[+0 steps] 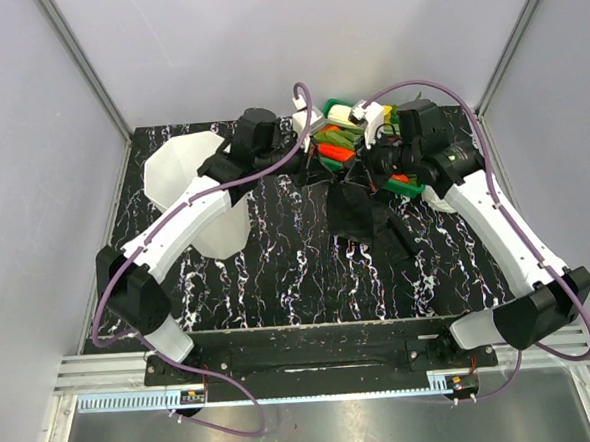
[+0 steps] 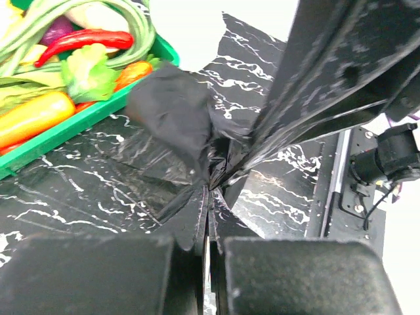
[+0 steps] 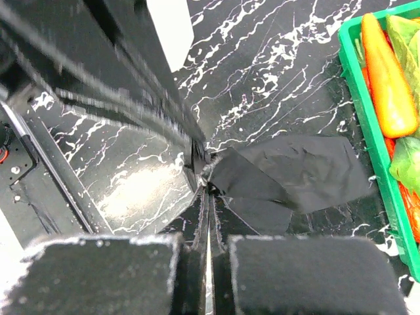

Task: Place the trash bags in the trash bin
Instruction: Unfold the trash bag at the center of the board.

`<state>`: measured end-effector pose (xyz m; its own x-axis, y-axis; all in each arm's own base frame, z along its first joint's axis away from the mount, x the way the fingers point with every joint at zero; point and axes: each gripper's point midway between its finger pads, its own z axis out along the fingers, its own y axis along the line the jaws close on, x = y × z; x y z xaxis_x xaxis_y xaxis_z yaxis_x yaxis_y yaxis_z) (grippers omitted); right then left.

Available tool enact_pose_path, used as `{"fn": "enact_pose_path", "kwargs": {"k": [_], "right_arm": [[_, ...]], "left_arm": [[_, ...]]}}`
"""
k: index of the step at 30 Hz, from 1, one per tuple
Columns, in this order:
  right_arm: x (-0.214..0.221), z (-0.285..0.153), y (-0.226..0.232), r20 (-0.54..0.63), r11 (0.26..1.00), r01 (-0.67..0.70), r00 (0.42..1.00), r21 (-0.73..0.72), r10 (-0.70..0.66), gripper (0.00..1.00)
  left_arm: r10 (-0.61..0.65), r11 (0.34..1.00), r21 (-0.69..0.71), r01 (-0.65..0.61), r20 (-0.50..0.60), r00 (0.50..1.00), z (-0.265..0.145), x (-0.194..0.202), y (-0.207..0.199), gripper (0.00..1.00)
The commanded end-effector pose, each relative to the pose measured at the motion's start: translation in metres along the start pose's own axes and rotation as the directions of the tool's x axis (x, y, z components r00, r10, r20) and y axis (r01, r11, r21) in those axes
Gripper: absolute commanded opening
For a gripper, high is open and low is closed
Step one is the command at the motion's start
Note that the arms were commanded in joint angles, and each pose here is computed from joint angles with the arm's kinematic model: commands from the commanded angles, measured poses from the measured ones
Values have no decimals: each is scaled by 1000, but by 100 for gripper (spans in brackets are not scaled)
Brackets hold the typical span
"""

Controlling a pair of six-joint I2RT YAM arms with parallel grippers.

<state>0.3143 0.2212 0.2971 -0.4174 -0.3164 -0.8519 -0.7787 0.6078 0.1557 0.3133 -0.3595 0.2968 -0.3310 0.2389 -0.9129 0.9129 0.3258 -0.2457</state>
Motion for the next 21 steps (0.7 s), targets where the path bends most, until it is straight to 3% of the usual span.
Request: {"fn": "enact_pose_path", "kwargs": {"k": [1,9,21], "right_arm": [[-9,-21,-5,46,998,49,998,41,-51,0],[-4,-28,-12,30,997,47,998,67,-49,0],[-1,-53,-55,8,965,43,999,258,-47,0]], "left_arm": [[70,997,-42,-66,98,993,-29,-36,7,0],[79,995,-76,-71,109,991,-43,-34,17,0],[113,979,-182,-89,122,986,-80,-53,50,0]]}}
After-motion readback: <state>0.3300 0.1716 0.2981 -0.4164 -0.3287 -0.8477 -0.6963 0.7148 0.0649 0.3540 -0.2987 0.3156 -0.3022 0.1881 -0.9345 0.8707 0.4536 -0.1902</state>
